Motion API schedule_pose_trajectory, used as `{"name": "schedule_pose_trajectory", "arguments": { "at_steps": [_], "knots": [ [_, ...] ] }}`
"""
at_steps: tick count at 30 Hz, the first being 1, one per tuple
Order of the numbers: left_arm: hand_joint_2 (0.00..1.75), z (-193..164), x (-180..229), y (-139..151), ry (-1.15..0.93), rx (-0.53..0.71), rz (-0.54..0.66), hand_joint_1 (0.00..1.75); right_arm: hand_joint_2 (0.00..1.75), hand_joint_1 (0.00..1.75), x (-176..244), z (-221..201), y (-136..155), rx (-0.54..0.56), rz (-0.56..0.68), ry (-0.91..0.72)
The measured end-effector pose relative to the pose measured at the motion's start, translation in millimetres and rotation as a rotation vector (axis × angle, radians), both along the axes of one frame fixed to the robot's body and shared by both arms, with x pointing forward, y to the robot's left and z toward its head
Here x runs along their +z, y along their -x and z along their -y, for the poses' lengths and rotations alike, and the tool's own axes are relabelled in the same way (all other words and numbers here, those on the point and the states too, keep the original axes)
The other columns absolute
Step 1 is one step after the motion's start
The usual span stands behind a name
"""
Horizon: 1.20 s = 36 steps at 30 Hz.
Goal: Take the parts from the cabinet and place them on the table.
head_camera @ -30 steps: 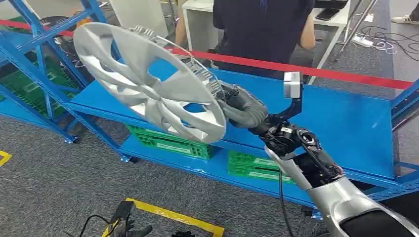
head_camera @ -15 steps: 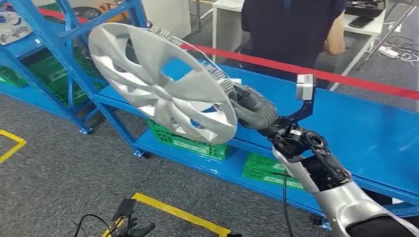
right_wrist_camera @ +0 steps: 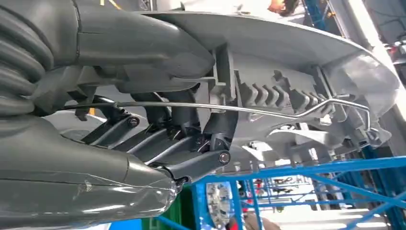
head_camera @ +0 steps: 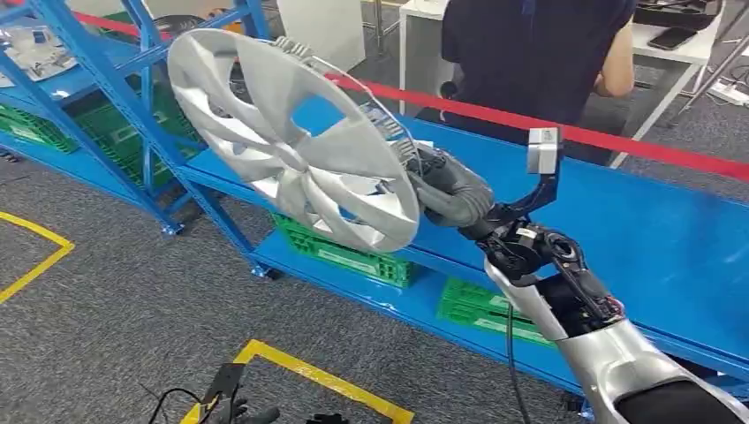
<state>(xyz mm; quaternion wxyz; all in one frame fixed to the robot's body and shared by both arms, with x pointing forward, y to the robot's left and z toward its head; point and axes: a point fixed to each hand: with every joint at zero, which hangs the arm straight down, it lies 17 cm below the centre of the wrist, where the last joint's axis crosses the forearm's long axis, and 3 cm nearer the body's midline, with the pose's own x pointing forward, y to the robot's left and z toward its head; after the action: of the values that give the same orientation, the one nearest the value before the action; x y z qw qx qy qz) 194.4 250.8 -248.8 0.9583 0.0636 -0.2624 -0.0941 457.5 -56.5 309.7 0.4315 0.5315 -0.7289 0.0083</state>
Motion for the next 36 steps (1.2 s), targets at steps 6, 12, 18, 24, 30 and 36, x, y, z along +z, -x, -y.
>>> {"name": "schedule_pose_trajectory", "arguments": {
  "at_steps": [6,12,18,24,30,36],
  "knots": [
    [1.75,0,1,-2,0.0,0.0,0.003,0.0,1.75,1.75,2,1,0,0.0,0.005,-0.004],
    [1.75,1,1,-2,0.003,-0.001,0.003,0.0,1.75,1.75,1,4,0,-0.006,0.004,-0.002],
    [1.75,7,1,-3,0.012,0.002,0.002,0.0,1.75,1.75,-1,5,0,-0.003,0.002,0.005],
    [1.75,9,1,0,0.018,0.012,-0.002,0.0,1.75,1.75,-1,2,0,0.007,0.0,0.021],
    [1.75,11,1,1,0.021,0.017,-0.003,0.0,1.75,1.75,0,2,0,0.009,0.001,0.019],
    [1.75,11,1,-1,0.022,0.017,0.0,0.0,1.75,1.75,6,2,-3,0.001,0.009,0.024]
  ]
}}
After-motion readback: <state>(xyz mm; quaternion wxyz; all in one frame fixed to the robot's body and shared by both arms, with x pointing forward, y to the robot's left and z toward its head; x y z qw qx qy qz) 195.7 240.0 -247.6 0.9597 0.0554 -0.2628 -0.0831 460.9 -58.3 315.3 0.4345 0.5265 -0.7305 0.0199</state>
